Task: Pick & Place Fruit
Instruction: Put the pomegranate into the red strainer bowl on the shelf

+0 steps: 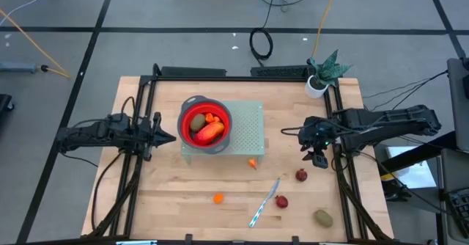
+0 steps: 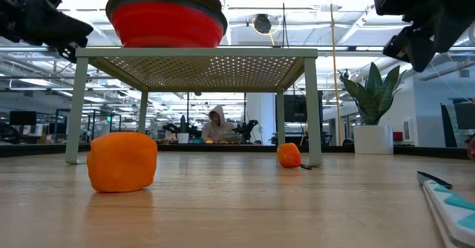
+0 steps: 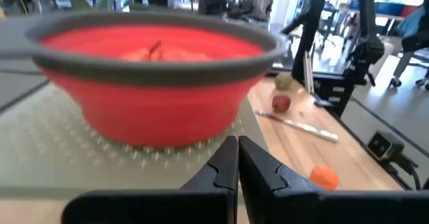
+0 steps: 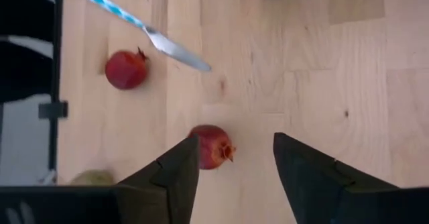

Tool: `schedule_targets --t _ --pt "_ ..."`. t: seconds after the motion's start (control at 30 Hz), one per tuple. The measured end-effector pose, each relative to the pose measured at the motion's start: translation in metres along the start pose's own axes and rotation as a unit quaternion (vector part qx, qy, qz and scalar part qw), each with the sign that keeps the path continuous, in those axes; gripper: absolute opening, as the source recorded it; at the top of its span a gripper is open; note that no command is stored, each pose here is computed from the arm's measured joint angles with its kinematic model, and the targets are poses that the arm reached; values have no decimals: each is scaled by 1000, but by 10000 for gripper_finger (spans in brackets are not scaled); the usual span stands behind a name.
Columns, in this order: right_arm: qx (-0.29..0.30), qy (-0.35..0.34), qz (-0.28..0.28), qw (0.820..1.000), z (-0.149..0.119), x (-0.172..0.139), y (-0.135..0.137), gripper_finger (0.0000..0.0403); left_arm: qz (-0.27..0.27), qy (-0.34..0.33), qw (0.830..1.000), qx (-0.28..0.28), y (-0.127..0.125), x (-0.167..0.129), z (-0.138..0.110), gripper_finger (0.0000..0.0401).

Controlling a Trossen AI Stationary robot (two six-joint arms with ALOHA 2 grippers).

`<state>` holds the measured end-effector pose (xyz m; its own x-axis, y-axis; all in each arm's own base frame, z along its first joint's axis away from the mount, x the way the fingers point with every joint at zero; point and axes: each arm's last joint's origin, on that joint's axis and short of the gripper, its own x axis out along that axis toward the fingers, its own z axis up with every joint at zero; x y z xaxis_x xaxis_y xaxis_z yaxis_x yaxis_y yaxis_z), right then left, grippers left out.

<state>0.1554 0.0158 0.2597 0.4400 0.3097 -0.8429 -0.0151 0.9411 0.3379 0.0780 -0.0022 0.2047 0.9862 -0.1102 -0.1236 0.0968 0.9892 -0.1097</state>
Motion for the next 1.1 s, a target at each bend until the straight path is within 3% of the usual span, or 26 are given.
schedule_targets --t 0.13,0.4,0.6,0.87,1.1 --pt "-31 24 -2 999 3 8 -2 190 2 18 1000 -19 0 0 -4 8" --pt "-125 88 48 987 5 30 7 193 5 28 998 -53 1 0 -5 11" --pt "-235 137 56 961 3 51 21 193 5 32 998 -56 1 0 -6 3" --pt "-358 187 71 912 -3 74 35 193 11 32 995 -94 1 0 -6 14" --pt "-407 186 45 893 1 85 36 194 13 35 992 -117 1 0 -7 2"
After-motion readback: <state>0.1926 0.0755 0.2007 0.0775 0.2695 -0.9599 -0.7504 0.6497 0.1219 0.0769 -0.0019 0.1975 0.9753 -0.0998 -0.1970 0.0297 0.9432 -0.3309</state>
